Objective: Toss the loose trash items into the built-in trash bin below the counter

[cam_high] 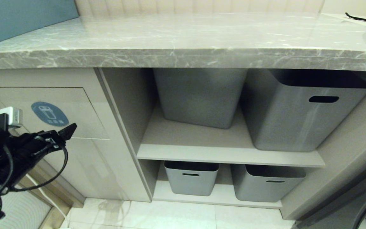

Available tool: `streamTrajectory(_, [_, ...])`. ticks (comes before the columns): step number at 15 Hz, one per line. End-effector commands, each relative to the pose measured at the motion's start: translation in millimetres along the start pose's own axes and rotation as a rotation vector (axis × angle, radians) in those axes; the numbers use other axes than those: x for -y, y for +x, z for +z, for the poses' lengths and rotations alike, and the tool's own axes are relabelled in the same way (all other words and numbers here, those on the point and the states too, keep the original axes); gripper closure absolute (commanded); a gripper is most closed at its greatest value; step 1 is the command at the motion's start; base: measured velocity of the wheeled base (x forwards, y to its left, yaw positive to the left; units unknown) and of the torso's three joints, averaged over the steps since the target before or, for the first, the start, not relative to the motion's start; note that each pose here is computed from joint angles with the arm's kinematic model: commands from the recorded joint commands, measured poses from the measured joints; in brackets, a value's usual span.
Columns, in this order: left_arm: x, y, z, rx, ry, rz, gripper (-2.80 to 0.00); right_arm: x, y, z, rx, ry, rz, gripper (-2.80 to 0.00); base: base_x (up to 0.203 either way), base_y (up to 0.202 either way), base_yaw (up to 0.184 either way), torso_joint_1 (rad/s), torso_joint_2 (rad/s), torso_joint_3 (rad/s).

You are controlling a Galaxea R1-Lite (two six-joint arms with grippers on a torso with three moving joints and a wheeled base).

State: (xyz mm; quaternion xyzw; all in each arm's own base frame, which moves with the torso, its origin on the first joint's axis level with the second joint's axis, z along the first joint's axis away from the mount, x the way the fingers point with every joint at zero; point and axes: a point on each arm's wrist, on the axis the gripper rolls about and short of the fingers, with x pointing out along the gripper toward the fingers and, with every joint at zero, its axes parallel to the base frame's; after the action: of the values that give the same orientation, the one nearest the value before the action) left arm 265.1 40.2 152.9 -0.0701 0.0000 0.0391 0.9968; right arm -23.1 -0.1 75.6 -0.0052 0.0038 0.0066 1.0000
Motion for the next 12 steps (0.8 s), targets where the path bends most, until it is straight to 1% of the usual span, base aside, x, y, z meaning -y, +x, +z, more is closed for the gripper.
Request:
streamTrajectory(1, [5.3, -25, 19, 0.062, 0.008, -0.046, 0.00, 0, 0, 0, 0.002, -0.002, 0.001, 0.00, 0.000, 0.000, 0.000, 0.000, 0.00, 0.000])
streamTrajectory(5, [13.7, -65, 47, 0.114, 0.037, -0.076, 0.00, 0, 0, 0, 0.002, 0.000, 0.001, 0.00, 0.000, 0.000, 0.000, 0.000, 0.00, 0.000])
streamTrajectory(6, [16.8, -74, 50, 0.107, 0.047, -0.090, 0.00, 0, 0, 0, 0.002, 0.000, 0.001, 0.00, 0.000, 0.000, 0.000, 0.000, 0.00, 0.000])
streamTrajectory(7, [21.7, -82, 50, 0.086, 0.060, -0.125, 0.00, 0, 0, 0, 0.002, 0.000, 0.001, 0.00, 0.000, 0.000, 0.000, 0.000, 0.00, 0.000])
streamTrajectory(9, [32.8, -106, 52, 0.051, 0.103, -0.222, 0.00, 0, 0, 0, 0.002, 0.000, 0.001, 0.00, 0.000, 0.000, 0.000, 0.000, 0.00, 0.000])
streamTrajectory(10, [35.4, -119, 53, 0.034, 0.136, -0.245, 0.00, 0, 0, 0, 0.002, 0.000, 0.001, 0.00, 0.000, 0.000, 0.000, 0.000, 0.00, 0.000])
streamTrajectory(12, [36.2, -148, 51, 0.018, 0.202, -0.264, 0.00, 0, 0, 0, 0.002, 0.000, 0.001, 0.00, 0.000, 0.000, 0.000, 0.000, 0.00, 0.000])
